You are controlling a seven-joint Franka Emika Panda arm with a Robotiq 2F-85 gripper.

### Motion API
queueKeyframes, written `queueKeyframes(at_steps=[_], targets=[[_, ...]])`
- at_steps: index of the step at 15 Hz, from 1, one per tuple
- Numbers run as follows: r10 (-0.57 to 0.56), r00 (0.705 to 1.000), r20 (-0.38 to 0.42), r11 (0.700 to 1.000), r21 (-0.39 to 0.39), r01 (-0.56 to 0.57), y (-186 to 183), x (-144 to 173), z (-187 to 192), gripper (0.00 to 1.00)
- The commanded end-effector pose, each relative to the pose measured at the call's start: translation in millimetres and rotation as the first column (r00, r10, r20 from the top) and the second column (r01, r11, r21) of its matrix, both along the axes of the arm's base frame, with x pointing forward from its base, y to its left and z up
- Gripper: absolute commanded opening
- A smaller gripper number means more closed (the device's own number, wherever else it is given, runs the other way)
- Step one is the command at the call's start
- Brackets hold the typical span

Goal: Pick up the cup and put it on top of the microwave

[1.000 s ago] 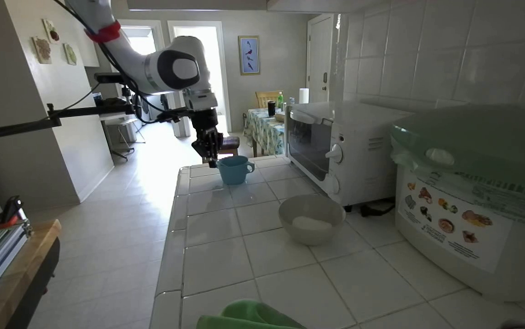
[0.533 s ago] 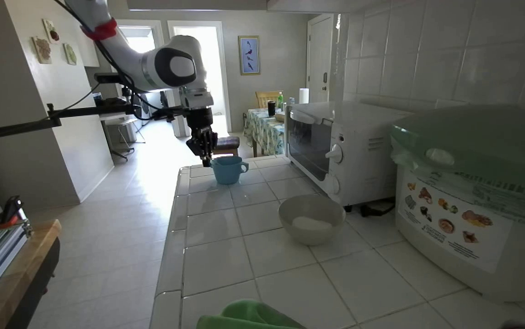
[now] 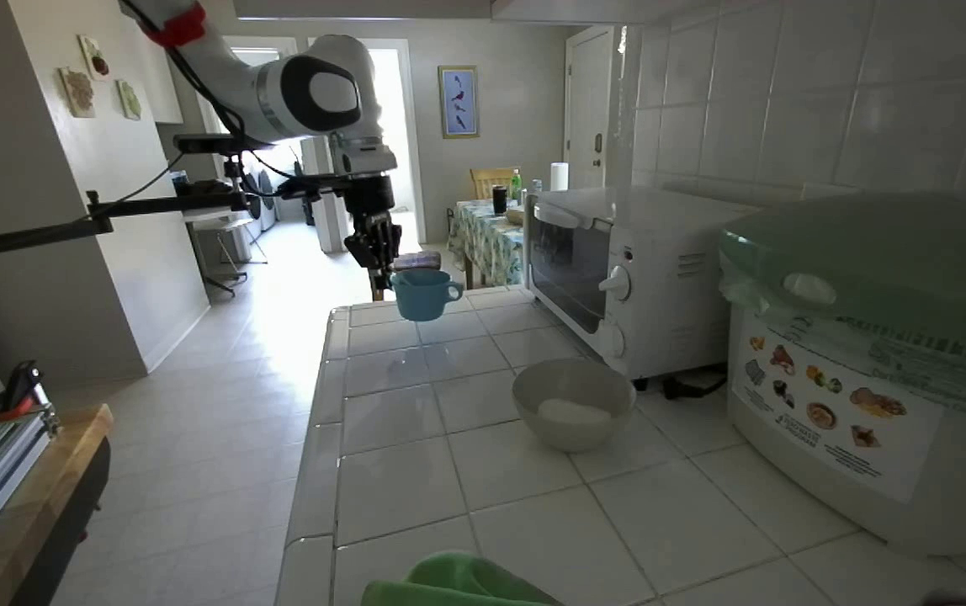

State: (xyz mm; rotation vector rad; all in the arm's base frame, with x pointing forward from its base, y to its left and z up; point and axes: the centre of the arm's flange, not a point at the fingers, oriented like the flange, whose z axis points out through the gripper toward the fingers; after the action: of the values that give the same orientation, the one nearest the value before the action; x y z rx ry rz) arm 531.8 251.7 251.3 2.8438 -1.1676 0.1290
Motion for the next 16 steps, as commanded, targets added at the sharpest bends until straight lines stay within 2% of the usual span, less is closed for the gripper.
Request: queueKeyframes(at_steps=[1, 9, 16], targets=[[0.032, 0.999, -0.017, 0.999, -0.012, -0.032, -8, -1, 14, 0.03], [0.130, 0.991, -0.036, 0.991, -0.019, -0.131, -25, -1, 68, 0.03], [0.175, 0.984, -0.034, 0.985, -0.006, -0.175, -68, 7, 105, 0.03]])
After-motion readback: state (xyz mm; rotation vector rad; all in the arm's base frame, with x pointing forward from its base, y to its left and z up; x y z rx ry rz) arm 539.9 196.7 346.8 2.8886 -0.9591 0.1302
